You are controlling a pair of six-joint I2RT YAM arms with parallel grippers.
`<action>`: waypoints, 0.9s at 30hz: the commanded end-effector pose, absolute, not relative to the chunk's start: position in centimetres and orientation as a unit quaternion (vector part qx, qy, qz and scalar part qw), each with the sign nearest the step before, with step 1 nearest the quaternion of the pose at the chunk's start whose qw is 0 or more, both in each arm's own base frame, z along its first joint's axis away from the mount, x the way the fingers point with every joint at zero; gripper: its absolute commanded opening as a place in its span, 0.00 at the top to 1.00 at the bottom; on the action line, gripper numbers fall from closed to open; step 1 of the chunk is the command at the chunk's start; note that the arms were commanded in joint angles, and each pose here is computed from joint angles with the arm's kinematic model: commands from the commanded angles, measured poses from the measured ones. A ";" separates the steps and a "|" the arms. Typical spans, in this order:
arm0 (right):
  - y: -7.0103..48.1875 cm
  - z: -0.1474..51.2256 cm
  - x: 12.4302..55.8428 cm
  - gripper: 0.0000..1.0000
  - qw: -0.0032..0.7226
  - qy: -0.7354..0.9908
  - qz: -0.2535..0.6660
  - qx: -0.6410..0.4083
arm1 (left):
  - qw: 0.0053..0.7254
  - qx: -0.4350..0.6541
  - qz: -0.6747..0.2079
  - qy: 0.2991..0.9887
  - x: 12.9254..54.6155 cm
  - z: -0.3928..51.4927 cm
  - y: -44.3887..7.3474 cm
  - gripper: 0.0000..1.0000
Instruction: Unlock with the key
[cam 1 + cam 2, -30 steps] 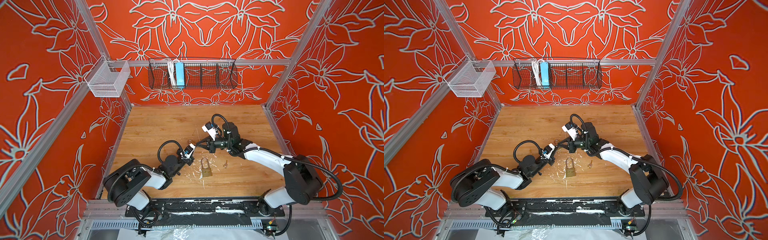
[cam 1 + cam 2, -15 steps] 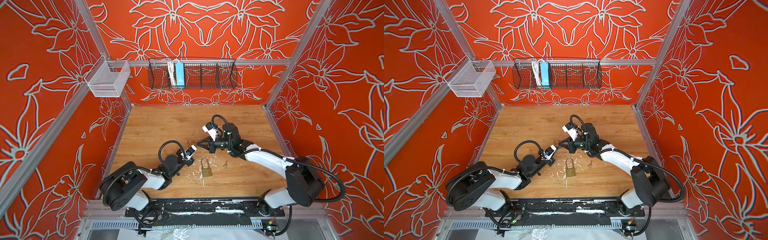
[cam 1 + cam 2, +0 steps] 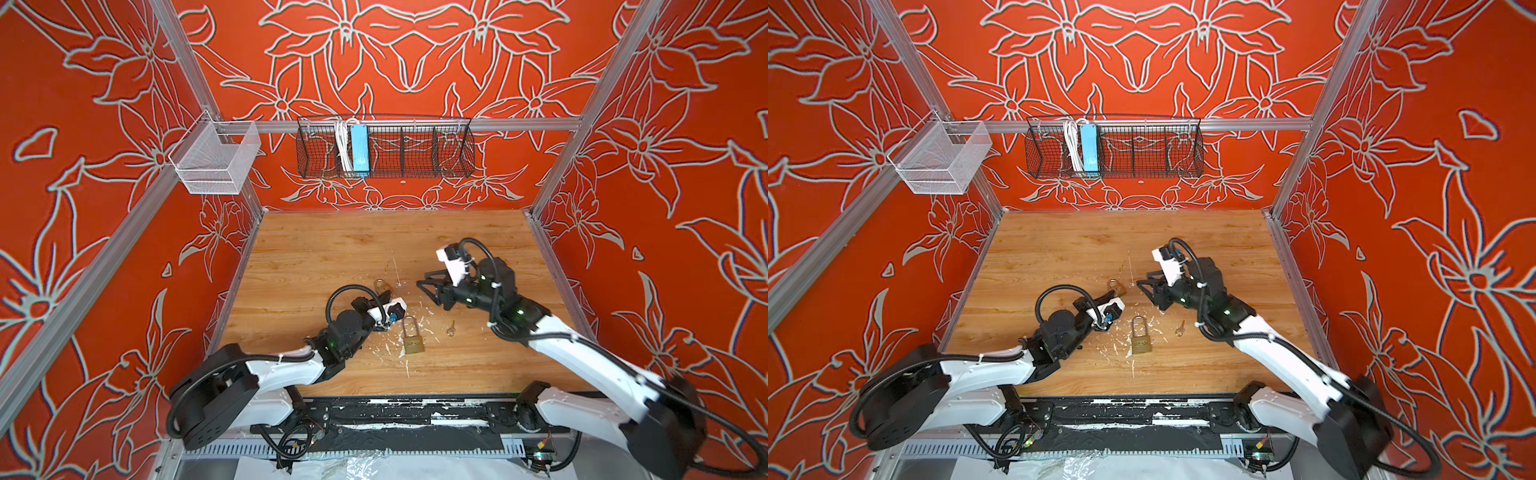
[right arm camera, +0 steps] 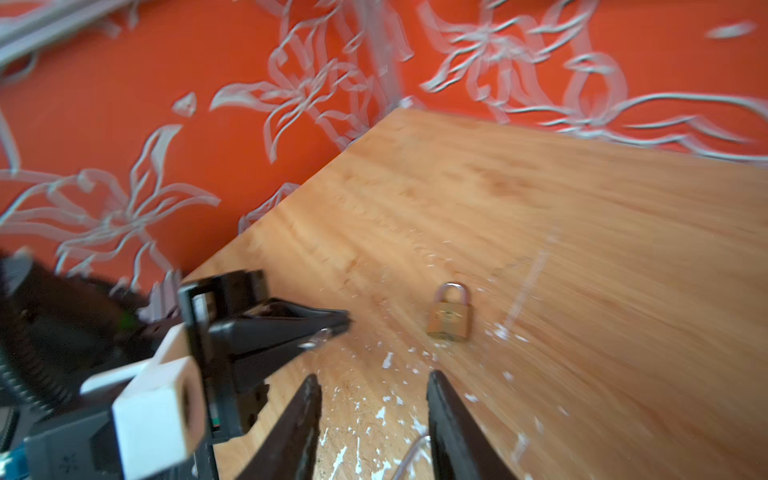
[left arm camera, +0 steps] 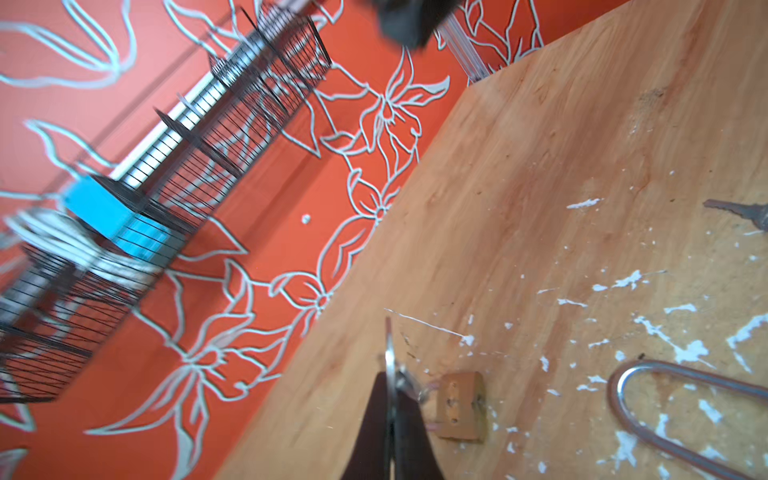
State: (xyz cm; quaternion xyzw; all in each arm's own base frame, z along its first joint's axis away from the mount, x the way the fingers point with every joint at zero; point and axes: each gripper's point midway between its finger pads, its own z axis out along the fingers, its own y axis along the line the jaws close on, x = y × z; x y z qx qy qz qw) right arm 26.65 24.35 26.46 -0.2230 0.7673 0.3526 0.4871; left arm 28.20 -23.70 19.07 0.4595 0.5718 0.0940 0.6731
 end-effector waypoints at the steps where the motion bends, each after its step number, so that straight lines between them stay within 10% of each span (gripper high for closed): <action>1: 19.1 24.2 26.4 0.41 0.512 0.805 0.261 -0.149 | 0.658 0.550 0.134 0.497 25.9 19.6 -25.1 1.00; 11: 19.7 27.9 25.7 0.21 0.567 0.740 0.321 -0.167 | 0.503 0.773 0.348 0.167 22.5 17.7 -28.3 1.00; 27: 26.3 27.4 20.4 0.21 0.465 0.647 0.518 -0.309 | 0.491 0.742 0.457 0.004 21.4 23.0 -28.7 1.00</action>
